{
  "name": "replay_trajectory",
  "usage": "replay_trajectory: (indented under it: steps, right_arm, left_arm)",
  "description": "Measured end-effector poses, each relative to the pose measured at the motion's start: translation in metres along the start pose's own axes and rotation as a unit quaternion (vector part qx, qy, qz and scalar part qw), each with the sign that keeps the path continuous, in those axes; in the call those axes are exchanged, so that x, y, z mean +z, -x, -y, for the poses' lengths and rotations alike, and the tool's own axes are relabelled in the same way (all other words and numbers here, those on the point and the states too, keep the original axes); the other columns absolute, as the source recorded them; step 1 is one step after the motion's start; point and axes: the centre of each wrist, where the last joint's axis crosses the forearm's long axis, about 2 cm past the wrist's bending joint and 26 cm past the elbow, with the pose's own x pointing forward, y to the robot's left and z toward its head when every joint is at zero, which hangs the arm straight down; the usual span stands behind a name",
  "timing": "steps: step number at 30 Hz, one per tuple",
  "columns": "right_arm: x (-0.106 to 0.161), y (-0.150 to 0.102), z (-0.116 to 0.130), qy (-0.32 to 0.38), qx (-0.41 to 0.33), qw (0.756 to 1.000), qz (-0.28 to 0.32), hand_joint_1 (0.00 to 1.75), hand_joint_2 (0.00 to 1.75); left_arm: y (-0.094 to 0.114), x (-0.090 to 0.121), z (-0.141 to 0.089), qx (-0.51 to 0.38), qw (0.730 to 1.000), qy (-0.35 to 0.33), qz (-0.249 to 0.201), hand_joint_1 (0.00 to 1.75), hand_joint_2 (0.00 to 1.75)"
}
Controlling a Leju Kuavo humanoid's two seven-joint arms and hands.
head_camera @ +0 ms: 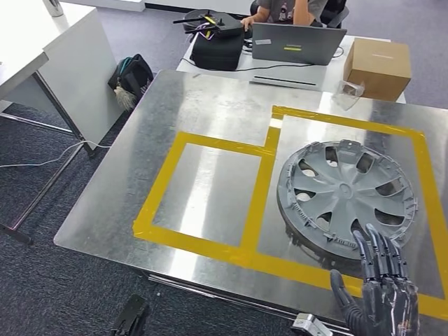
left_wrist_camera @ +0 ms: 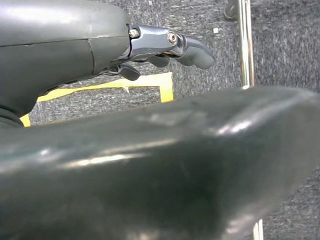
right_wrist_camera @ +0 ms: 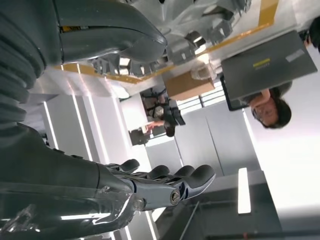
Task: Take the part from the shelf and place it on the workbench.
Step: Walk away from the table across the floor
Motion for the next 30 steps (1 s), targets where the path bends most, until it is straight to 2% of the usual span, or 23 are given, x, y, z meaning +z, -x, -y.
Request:
replay_trajectory:
  steps: [1, 5, 7, 9, 12, 14, 15, 16, 19, 21, 30]
  right_arm:
    - [0.002, -0.003, 0.001, 0.008, 0.001, 1.000, -0.001, 0.00, 1.75]
    - [0.008, -0.015, 0.003, 0.029, -0.037, 0.999, -0.012, 0.00, 0.00]
    - [0.011, -0.022, 0.002, 0.025, -0.114, 0.993, -0.014, 0.00, 0.00]
    - [0.017, -0.026, -0.011, 0.014, -0.240, 0.971, -0.015, 0.00, 0.00]
    - [0.031, -0.023, -0.038, 0.056, -0.426, 0.901, -0.066, 0.00, 0.00]
    - [0.036, -0.022, -0.047, 0.084, -0.486, 0.861, -0.124, 0.00, 0.00]
    - [0.037, -0.022, -0.050, 0.084, -0.492, 0.855, -0.143, 0.00, 0.00]
    - [0.039, -0.023, -0.052, 0.076, -0.484, 0.859, -0.150, 0.00, 0.00]
    - [0.042, -0.023, -0.057, 0.045, -0.431, 0.892, -0.126, 0.00, 0.00]
    - [0.043, -0.021, -0.061, 0.035, -0.415, 0.901, -0.120, 0.00, 0.00]
    - [0.056, -0.003, -0.071, 0.055, -0.394, 0.897, -0.192, 0.00, 0.00]
  left_arm:
    - [0.001, 0.000, 0.000, 0.002, 1.000, -0.002, 0.000, 0.00, 0.00]
    - [0.003, 0.002, -0.001, 0.013, 1.000, -0.016, -0.003, 0.00, 0.00]
    - [0.006, 0.004, -0.003, 0.018, 0.999, -0.037, -0.005, 0.00, 0.00]
    - [0.013, 0.007, -0.007, 0.023, 0.998, -0.058, -0.010, 0.00, 0.00]
    - [0.022, 0.013, -0.013, 0.028, 0.997, -0.070, -0.016, 0.00, 0.00]
    - [0.024, 0.014, -0.015, 0.030, 0.997, -0.074, -0.018, 0.00, 0.00]
    - [0.025, 0.015, -0.016, 0.031, 0.996, -0.076, -0.019, 0.00, 0.00]
    - [0.026, 0.015, -0.017, 0.031, 0.996, -0.077, -0.020, 0.00, 0.00]
    - [0.029, 0.017, -0.017, 0.034, 0.996, -0.082, -0.024, 0.00, 0.00]
    - [0.031, 0.018, -0.017, 0.037, 0.995, -0.085, -0.023, 0.00, 0.00]
    - [0.039, 0.024, -0.017, 0.052, 0.993, -0.100, -0.023, 0.00, 0.00]
